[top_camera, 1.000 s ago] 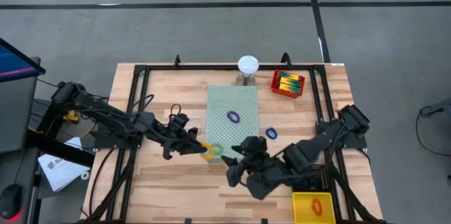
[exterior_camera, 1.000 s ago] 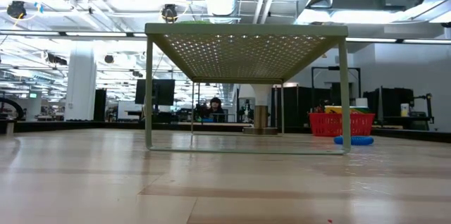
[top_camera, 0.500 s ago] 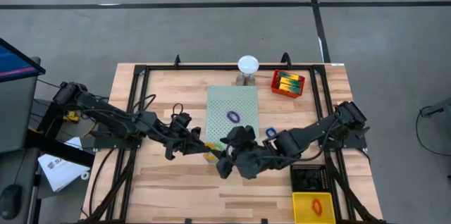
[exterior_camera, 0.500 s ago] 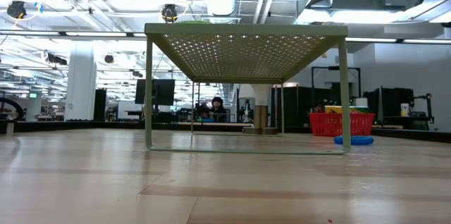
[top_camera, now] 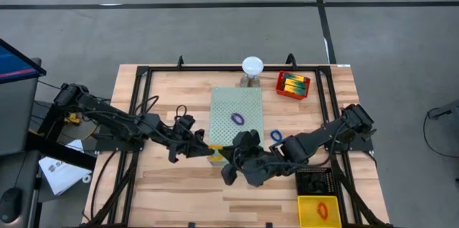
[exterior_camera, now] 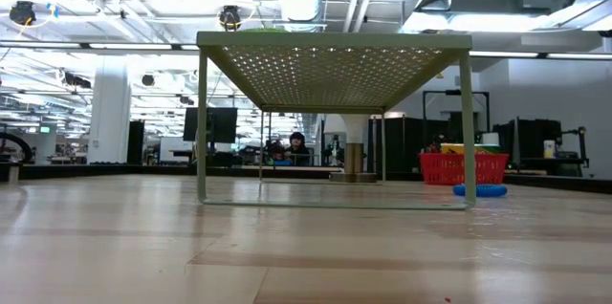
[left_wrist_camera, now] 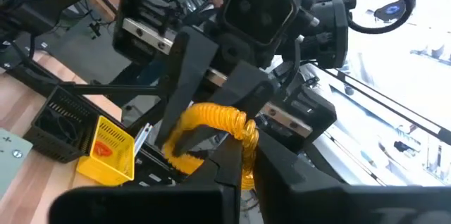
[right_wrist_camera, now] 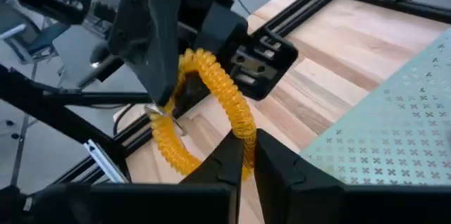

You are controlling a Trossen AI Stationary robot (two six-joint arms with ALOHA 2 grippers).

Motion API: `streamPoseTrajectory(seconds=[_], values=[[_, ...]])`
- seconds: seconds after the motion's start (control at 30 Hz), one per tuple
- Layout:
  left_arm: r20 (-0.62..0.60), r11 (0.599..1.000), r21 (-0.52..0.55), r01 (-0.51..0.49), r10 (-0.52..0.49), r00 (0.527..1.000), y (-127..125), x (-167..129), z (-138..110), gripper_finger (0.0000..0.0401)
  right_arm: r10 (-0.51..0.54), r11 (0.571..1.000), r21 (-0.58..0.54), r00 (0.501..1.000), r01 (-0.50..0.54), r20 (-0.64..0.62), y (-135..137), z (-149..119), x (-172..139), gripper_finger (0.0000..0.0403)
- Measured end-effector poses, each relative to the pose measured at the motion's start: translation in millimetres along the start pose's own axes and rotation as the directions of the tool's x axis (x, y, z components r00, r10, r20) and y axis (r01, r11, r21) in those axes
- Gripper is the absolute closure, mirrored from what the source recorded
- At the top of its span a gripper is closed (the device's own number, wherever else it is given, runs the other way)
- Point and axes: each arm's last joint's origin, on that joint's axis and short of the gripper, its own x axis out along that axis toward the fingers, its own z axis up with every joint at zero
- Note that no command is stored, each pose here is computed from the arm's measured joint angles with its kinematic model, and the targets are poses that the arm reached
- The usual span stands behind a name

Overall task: Pick & Place Office Desk Supplies
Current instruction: Put the yellow spring keychain into the yellow bin

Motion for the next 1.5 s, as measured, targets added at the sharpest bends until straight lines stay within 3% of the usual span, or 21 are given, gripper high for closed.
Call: streamPoseTrajectory(seconds=[0.27,0.4,0.5,0.63,0.83,0.97,1.1,1.27,1.37,1.43,1.5], values=[[-0.135,0.999,-0.014,-0.031,0.029,0.99,3,-1,-13,0.0319,-0.048,0.999,0.028,0.995,0.045,0.091,3,-1,-7,0.0397],[-0.248,0.994,-0.008,-0.111,0.106,0.963,6,-4,-29,0.0293,-0.06,0.998,0.036,0.992,0.056,0.116,4,-1,-11,0.0399],[-0.362,0.979,0.016,-0.205,0.197,0.911,11,-9,-45,0.0277,-0.057,0.998,0.035,0.99,0.053,0.127,5,-1,-19,0.04],[-0.525,0.93,0.062,-0.361,0.338,0.781,19,-23,-68,0.0264,-0.043,0.998,0.042,0.995,0.04,0.089,4,-3,-35,0.0401],[-0.691,0.778,0.219,-0.588,0.55,0.47,31,-55,-94,0.0256,-0.049,0.994,0.083,0.979,0.066,-0.2,-2,-38,-72,0.0402],[-0.717,0.673,0.339,-0.657,0.637,0.282,38,-74,-99,0.0256,-0.076,0.989,0.084,0.898,0.124,-0.432,-4,-68,-96,0.0402],[-0.689,0.562,0.419,-0.713,0.708,0.152,45,-86,-95,0.0255,-0.101,0.978,0.096,0.823,0.186,-0.559,-5,-93,-127,0.0403],[-0.554,0.32,0.425,-0.847,0.832,0.036,53,-103,-77,0.0256,-0.113,0.949,0.157,0.758,0.274,-0.642,-6,-122,-165,0.0403],[-0.439,0.186,0.386,-0.904,0.899,-0.002,52,-116,-61,0.0256,-0.109,0.926,0.2,0.732,0.321,-0.672,-8,-140,-186,0.0403],[-0.359,0.129,0.336,-0.933,0.933,0.0,51,-123,-49,0.0256,-0.109,0.907,0.221,0.708,0.358,-0.698,-10,-150,-196,0.0403],[-0.289,0.105,0.275,-0.956,0.957,0.022,49,-129,-37,0.0256,-0.122,0.892,0.216,0.672,0.397,-0.731,-14,-164,-205,0.0403]])
